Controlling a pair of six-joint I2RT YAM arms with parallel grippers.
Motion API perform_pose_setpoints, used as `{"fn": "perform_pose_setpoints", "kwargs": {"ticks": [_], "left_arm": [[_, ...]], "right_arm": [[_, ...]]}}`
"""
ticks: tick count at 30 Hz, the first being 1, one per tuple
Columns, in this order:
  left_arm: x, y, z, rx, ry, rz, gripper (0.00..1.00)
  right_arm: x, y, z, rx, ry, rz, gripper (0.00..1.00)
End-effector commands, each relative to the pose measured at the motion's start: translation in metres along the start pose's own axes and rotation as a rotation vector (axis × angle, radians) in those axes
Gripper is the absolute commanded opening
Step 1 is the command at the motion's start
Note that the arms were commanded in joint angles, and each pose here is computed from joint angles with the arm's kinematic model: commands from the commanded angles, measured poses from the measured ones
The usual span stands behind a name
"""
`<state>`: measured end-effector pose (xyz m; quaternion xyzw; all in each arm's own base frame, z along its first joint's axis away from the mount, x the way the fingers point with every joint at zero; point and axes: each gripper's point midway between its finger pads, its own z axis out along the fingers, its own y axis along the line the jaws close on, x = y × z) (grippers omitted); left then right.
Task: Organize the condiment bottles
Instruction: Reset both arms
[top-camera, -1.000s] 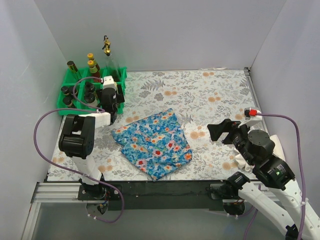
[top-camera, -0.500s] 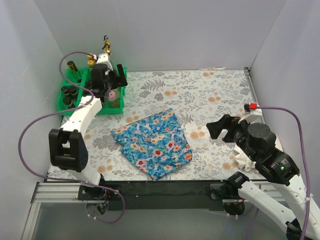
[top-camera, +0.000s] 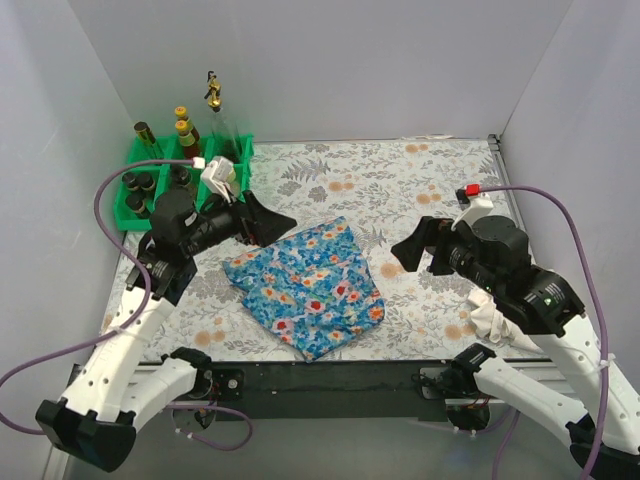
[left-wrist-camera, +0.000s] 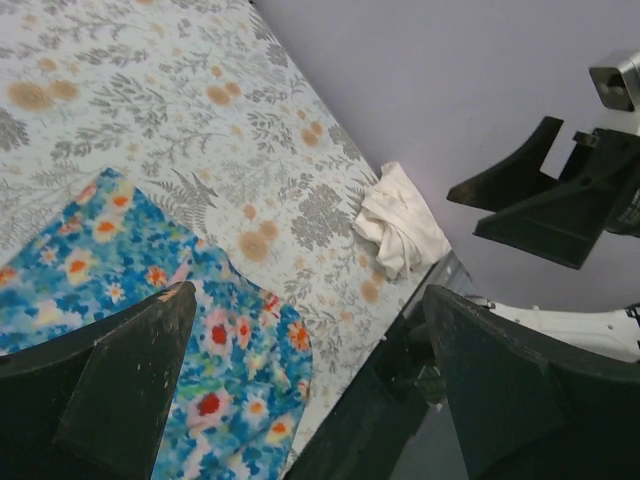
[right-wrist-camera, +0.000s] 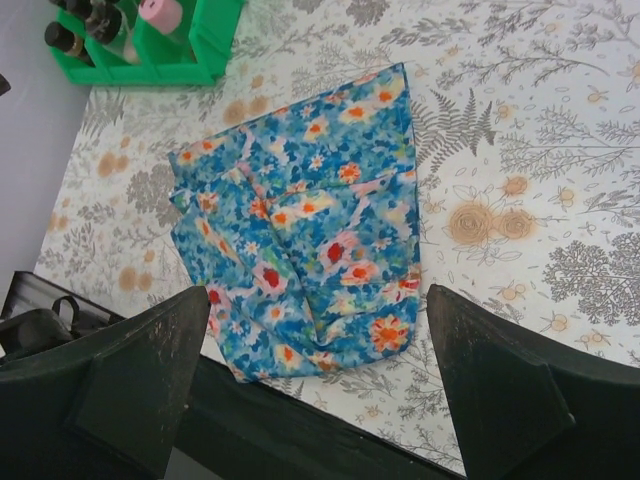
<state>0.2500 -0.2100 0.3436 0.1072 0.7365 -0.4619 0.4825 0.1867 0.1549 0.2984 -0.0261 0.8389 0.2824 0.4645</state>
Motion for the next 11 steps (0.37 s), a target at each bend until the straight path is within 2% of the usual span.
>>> {"fn": "perform_pose_setpoints", "kwargs": {"ticks": [1, 11], "left_arm": [[0.024, -0.014, -0.013, 0.075, 0.055, -0.076, 0.98], [0.020, -0.024, -0.019, 0.096, 0.051, -0.070, 0.98]], "right_arm": [[-0.004, 0.017, -0.005, -0.076, 0.004, 0.009, 0.99], [-0.025, 0.025, -0.015, -0.103, -0.077, 0.020, 0.99]]}}
